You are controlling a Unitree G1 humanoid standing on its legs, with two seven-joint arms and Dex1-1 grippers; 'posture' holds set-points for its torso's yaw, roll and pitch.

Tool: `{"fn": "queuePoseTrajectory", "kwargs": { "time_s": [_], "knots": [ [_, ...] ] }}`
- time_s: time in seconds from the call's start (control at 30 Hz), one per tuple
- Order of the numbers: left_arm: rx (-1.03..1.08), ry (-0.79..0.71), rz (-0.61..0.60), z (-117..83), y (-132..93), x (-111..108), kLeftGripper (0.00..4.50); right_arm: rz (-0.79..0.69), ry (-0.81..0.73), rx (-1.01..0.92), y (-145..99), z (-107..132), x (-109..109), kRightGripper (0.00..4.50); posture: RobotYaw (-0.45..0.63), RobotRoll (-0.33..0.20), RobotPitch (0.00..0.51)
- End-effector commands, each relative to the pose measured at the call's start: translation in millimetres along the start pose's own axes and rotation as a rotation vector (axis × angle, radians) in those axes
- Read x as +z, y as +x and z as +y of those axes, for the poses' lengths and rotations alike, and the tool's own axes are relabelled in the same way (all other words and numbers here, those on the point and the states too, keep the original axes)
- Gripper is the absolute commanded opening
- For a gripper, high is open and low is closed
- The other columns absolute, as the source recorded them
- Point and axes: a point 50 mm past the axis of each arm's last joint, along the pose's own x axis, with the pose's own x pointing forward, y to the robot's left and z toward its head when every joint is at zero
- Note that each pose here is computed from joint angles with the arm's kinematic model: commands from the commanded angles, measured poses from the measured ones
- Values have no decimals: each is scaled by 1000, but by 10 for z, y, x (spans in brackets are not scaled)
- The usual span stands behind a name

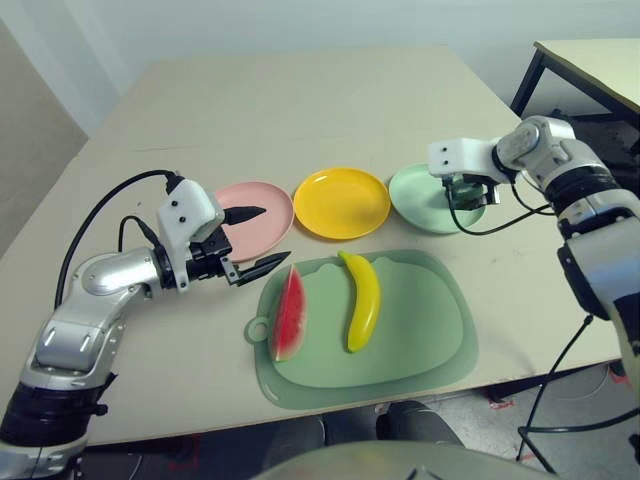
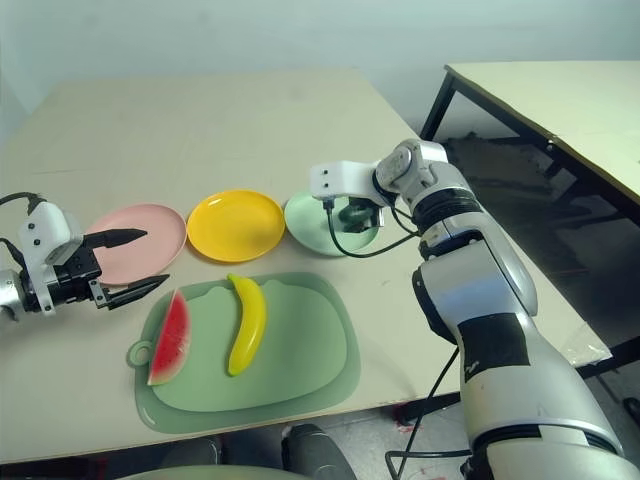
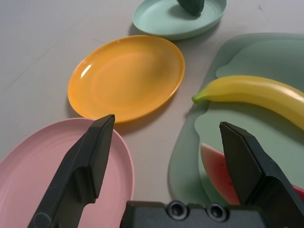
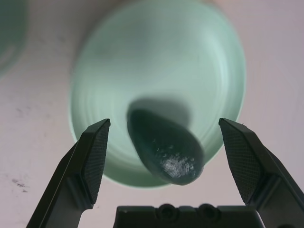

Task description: Place the fruits into color-matched plates.

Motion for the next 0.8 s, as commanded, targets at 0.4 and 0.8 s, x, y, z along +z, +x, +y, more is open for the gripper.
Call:
{"fn": "queuePoseTrajectory", "kwargs": {
  "time_s": [0.4, 0.8],
  "knots": [
    [-306, 76, 14, 38, -420, 109, 4500, -358, -697, 237, -94, 668, 1114, 4481, 31, 0, 0],
    [-316, 96, 23, 6, -363, 149, 4500, -374, -736, 299, 286, 854, 1318, 4481, 36, 0, 0]
  ]
}}
